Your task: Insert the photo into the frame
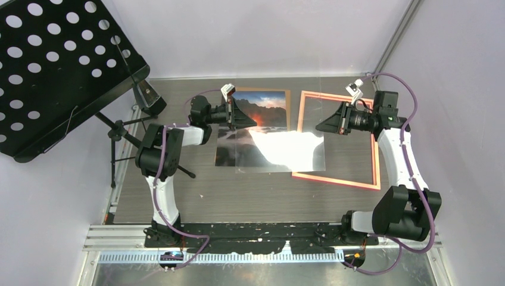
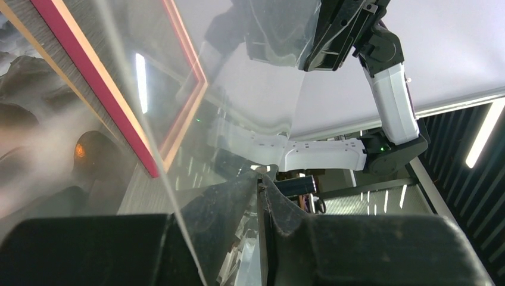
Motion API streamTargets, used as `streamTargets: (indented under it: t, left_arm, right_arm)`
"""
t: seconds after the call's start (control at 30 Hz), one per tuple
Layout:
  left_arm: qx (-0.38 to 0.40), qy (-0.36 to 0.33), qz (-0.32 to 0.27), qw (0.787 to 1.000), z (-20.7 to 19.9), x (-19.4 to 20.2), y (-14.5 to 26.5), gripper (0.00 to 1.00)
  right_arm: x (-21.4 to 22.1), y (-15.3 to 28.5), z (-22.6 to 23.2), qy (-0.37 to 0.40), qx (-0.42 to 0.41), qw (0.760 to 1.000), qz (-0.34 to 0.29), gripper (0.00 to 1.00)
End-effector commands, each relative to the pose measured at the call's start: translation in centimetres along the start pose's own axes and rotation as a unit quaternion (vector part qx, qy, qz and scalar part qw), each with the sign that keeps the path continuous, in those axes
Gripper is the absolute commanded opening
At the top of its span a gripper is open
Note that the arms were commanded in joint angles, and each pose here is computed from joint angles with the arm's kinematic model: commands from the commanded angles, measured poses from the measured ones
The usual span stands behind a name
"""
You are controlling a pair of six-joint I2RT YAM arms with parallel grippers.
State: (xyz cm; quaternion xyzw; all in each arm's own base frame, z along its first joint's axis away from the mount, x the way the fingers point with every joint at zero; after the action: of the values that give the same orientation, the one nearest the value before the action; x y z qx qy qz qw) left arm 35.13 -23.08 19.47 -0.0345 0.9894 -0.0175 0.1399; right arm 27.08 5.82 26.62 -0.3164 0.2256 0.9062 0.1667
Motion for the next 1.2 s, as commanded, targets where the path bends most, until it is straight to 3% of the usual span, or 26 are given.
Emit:
streamTargets:
  t: [0.0, 0.13, 0.23, 0.4, 0.6, 0.73, 0.97, 1.17]
  left_arm:
    - [0.010, -0.042, 0.004, 0.999, -1.8, -0.3, 0.4, 0.17]
    - [0.008, -0.041, 0.003, 0.999, -1.7, -0.3, 0.4, 0.12]
    - [0.005, -0.040, 0.002, 0.999, -1.6, -0.3, 0.4, 0.00]
    - [0.002, -0.036, -0.002, 0.999, -1.6, -0.3, 0.4, 0.00]
    - [-0.003, -0.036, -0.015, 0.999, -2.3, -0.1, 0.5, 0.00]
    - [-0.007, -0.028, -0.024, 0.999, -2.7, 0.1, 0.4, 0.00]
    - [-0.009, -0.015, -0.014, 1.000, -2.5, 0.5, -0.3, 0.00]
    - [-0.014, -0.007, -0.010, 1.000, -1.8, 0.8, -0.7, 0.00]
  right_arm:
    - [-0.4, 0.5, 0.4, 0.022, -0.011, 1.000, -0.007, 0.05]
    - [-0.4, 0.5, 0.4, 0.020, -0.013, 1.000, -0.006, 0.05]
    - [-0.3, 0.5, 0.4, 0.020, -0.015, 1.000, -0.006, 0.06]
    - [-0.3, 0.6, 0.5, 0.028, -0.017, 0.999, -0.006, 0.09]
    - [-0.1, 0.5, 0.0, 0.027, -0.003, 1.000, -0.005, 0.48]
    - [0.0, 0.4, -0.8, 0.018, 0.011, 1.000, -0.003, 0.69]
    - [0.3, 1.5, -2.7, 0.002, 0.042, 0.999, -0.016, 0.85]
    - [0.3, 3.2, -3.1, 0.009, 0.062, 0.998, -0.029, 0.92]
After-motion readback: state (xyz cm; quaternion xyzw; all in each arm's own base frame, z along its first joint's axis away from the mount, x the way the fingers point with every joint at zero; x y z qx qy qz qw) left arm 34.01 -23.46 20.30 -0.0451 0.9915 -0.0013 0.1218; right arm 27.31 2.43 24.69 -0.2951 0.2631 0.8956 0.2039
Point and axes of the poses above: each gripper's point midway between its finger pads, its own y axis back along the fingers, its own z axis along the line the jaws close on, x = y × z, the point moved 6 cm from there along y, back along the fingers, and after that the axes turned 3 degrees about y, right-handed, at the moved point
